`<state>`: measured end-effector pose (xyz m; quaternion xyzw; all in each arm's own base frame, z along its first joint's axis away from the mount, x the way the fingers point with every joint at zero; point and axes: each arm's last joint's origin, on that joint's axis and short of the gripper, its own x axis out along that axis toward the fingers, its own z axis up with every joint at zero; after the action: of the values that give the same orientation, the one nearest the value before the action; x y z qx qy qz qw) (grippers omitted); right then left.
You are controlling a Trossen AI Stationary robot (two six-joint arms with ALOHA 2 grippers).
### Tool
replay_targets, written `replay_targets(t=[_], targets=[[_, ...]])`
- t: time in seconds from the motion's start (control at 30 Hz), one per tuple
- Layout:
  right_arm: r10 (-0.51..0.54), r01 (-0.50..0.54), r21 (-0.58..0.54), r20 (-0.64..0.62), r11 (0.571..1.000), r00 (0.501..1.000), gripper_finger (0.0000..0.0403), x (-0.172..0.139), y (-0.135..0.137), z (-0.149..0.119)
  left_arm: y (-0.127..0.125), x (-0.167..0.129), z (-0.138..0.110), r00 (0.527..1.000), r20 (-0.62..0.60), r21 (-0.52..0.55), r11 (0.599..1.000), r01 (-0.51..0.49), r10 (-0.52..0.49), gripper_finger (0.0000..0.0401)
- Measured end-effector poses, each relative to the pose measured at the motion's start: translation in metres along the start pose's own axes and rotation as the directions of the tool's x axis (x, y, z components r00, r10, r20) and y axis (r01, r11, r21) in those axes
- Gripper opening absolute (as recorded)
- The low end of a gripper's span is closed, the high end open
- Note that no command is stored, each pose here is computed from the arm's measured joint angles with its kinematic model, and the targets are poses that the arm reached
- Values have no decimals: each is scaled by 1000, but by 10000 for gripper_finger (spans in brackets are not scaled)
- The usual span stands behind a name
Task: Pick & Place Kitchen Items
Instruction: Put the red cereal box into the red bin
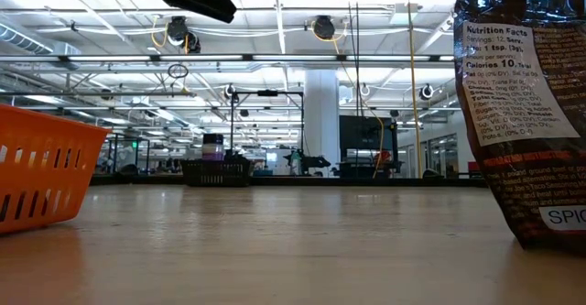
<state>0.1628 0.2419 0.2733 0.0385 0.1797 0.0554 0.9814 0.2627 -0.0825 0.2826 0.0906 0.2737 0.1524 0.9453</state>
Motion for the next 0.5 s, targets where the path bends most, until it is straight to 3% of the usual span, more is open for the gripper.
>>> replay_targets(t=[0.5], targets=[[-46,48,117,-18,992,999,63,2,26,-38,0,0,0,1000,2,-22,1000,1,-1,196]])
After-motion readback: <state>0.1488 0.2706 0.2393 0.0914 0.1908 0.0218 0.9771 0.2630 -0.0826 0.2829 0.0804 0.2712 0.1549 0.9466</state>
